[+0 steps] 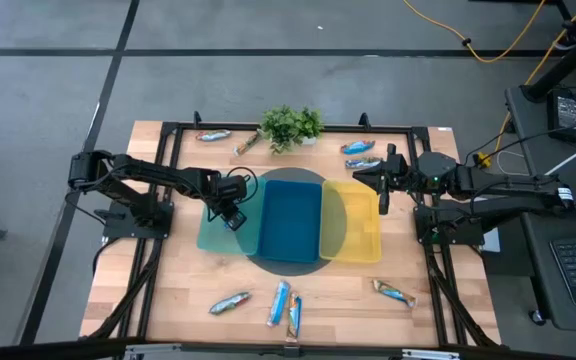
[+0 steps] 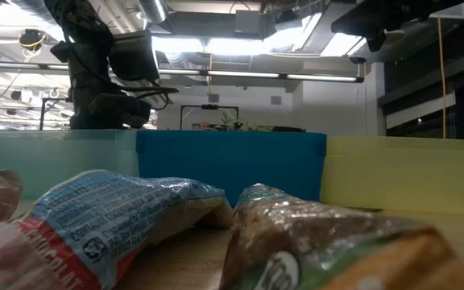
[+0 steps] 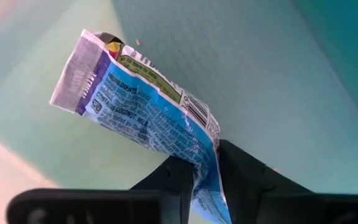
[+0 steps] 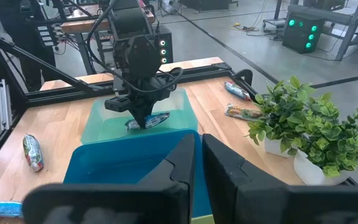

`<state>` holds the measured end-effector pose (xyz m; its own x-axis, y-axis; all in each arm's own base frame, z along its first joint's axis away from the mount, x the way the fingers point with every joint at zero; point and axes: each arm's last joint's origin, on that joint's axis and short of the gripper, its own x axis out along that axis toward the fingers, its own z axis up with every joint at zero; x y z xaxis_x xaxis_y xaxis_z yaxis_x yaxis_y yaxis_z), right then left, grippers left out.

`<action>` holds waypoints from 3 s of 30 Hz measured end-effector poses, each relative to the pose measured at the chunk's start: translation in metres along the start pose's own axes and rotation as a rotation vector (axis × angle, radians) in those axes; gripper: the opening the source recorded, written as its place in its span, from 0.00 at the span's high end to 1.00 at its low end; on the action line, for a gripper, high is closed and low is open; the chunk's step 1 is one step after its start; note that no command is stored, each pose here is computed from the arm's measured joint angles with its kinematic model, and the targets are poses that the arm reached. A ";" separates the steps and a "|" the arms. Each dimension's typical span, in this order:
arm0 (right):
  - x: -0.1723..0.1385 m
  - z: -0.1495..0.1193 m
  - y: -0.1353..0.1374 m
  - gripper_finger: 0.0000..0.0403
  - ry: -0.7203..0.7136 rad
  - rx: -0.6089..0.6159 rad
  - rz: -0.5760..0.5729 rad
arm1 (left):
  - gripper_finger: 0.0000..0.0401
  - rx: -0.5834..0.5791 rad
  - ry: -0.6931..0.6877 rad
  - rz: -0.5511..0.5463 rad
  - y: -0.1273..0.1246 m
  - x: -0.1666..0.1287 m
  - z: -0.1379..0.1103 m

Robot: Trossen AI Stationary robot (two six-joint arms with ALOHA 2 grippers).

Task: Pick and place Granola Bars by type
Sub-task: Put the blue granola bar into the green bin, then put the red granola bar into the blue bin

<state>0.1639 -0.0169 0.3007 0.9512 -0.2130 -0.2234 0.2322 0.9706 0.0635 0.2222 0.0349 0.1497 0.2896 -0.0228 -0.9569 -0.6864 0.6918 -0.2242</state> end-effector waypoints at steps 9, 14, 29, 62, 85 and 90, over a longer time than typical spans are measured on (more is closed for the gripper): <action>0.000 0.000 0.000 0.91 0.000 0.000 0.000 | 0.81 -0.001 0.012 -0.015 -0.001 0.000 0.000; 0.000 0.000 0.000 0.91 0.000 0.000 0.000 | 0.81 0.014 0.005 -0.017 -0.004 -0.005 0.004; 0.000 0.000 0.000 0.91 0.000 0.005 0.000 | 0.78 0.118 0.007 0.113 -0.015 -0.040 0.021; 0.000 0.000 0.000 0.91 0.001 -0.054 0.009 | 0.78 -0.025 -0.496 0.060 0.021 -0.186 0.017; 0.000 0.000 0.000 0.91 -0.001 -0.048 0.008 | 0.78 0.025 -0.405 0.162 0.093 -0.203 0.071; 0.000 0.000 0.000 0.91 0.000 -0.046 0.009 | 0.78 0.016 -0.366 0.194 0.110 -0.214 0.094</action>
<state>0.1639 -0.0166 0.3008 0.9532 -0.2046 -0.2228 0.2144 0.9765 0.0205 0.1472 0.1840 0.3473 0.3755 0.3652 -0.8518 -0.7418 0.6694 -0.0399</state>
